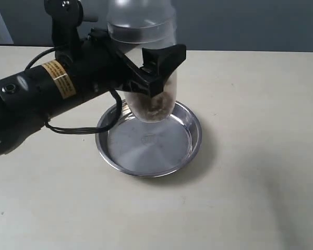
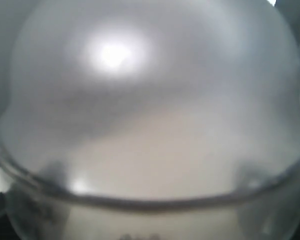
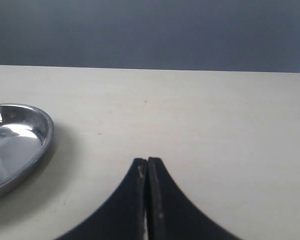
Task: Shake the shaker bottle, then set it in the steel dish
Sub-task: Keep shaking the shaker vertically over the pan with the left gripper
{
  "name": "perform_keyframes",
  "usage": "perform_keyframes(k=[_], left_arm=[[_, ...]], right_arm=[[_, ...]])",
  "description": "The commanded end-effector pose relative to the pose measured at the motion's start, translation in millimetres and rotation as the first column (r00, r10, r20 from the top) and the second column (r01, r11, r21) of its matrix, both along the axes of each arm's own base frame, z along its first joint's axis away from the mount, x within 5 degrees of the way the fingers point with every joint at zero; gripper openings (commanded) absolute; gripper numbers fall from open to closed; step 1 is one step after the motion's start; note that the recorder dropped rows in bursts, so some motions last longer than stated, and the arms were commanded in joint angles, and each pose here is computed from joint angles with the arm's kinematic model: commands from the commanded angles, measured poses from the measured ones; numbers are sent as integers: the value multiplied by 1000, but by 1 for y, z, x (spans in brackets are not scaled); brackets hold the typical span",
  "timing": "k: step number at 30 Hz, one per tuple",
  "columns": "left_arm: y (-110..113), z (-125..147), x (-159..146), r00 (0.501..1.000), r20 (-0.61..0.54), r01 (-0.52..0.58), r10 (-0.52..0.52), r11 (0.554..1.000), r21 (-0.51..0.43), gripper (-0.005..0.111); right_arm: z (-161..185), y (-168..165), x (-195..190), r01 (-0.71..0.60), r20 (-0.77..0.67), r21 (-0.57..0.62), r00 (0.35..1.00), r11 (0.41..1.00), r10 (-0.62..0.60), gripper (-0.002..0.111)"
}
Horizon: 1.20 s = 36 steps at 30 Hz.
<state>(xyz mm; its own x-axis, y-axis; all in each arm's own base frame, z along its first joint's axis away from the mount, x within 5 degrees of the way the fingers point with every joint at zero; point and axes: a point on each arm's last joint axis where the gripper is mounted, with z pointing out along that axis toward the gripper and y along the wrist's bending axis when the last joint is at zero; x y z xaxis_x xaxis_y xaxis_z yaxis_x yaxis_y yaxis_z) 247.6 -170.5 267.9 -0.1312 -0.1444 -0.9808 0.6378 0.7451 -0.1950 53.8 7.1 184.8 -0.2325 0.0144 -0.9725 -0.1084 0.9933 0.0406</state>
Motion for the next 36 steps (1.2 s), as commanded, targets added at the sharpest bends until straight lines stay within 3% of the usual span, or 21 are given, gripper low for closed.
perform_keyframes(k=[1, 5, 7, 10, 11, 12, 13, 14, 16, 18, 20, 22, 23, 24, 25, 26, 28, 30, 32, 34, 36], left_arm=[[-1, 5, -2, 999, 40, 12, -11, 1000, -12, 0], [-3, -33, 0, 997, -78, 29, -20, 992, 125, 0], [-5, -40, 2, 998, -54, 35, -29, 993, 116, 0], [-2, 22, 1, 972, 233, 53, -32, 995, -85, 0], [1, 49, -3, 942, 336, 61, -20, 992, -112, 0], [3, 67, -5, 924, 383, 32, -2, 997, -72, 0], [4, 70, -3, 936, 353, -2, 9, 1000, -20, 0], [4, 58, 3, 967, 253, -33, 18, 998, 53, 0], [-1, -3, 19, 999, -4, -49, 50, 979, 199, 0], [0, -48, 24, 979, -173, -73, 105, 980, 184, 0], [-3, -39, 20, 993, -108, -37, 47, 995, 90, 0], [-7, 5, 8, 990, 129, 64, -58, 997, -44, 0], [-7, 24, 4, 975, 213, 86, -68, 993, -80, 0], [-4, 40, 1, 958, 281, 78, -58, 995, -59, 0], [-2, 41, 2, 962, 270, 31, -30, 1000, -1, 0], [-1, 28, 9, 984, 179, -12, 3, 999, 49, 0], [-1, -28, 23, 995, -68, -59, 71, 984, 166, 0], [0, -54, 29, 979, -172, -82, 106, 986, 142, 0], [-6, -35, 25, 997, -73, -25, 28, 999, 40, 0], [-9, 7, 15, 985, 164, 75, -60, 994, -84, 0], [-7, 38, 11, 965, 259, 87, -48, 986, -142, 0]], right_arm=[[1, 0, 0, -3, 13, 0, 1000, 1000, 3, -1], [1, 0, 0, -3, 13, 0, 1000, 1000, 3, -1], [1, 0, 0, -3, 13, 0, 1000, 1000, 3, -1], [1, 0, 0, -3, 13, 0, 1000, 1000, 3, -1], [1, 0, 0, -3, 13, 0, 1000, 1000, 3, -1], [1, 0, 0, -3, 13, 0, 1000, 1000, 3, -1], [1, 0, 0, -3, 13, 0, 1000, 1000, 3, -1], [1, 0, 0, -3, 13, 0, 1000, 1000, 3, -1], [1, 0, 0, -3, 13, 0, 1000, 1000, 3, -1], [1, 0, 0, -3, 13, 0, 1000, 1000, 3, -1], [1, 0, 0, -3, 13, 0, 1000, 1000, 3, -1], [1, 0, 0, -3, 13, 0, 1000, 1000, 3, -1], [1, 0, 0, -3, 13, 0, 1000, 1000, 3, -1], [1, 0, 0, -3, 13, 0, 1000, 1000, 3, -1], [1, 0, 0, -3, 13, 0, 1000, 1000, 3, -1], [1, 0, 0, -3, 13, 0, 1000, 1000, 3, -1], [1, 0, 0, -3, 13, 0, 1000, 1000, 3, -1], [1, 0, 0, -3, 13, 0, 1000, 1000, 3, -1], [1, 0, 0, -3, 13, 0, 1000, 1000, 3, -1], [1, 0, 0, -3, 13, 0, 1000, 1000, 3, -1], [1, 0, 0, -3, 13, 0, 1000, 1000, 3, -1]])
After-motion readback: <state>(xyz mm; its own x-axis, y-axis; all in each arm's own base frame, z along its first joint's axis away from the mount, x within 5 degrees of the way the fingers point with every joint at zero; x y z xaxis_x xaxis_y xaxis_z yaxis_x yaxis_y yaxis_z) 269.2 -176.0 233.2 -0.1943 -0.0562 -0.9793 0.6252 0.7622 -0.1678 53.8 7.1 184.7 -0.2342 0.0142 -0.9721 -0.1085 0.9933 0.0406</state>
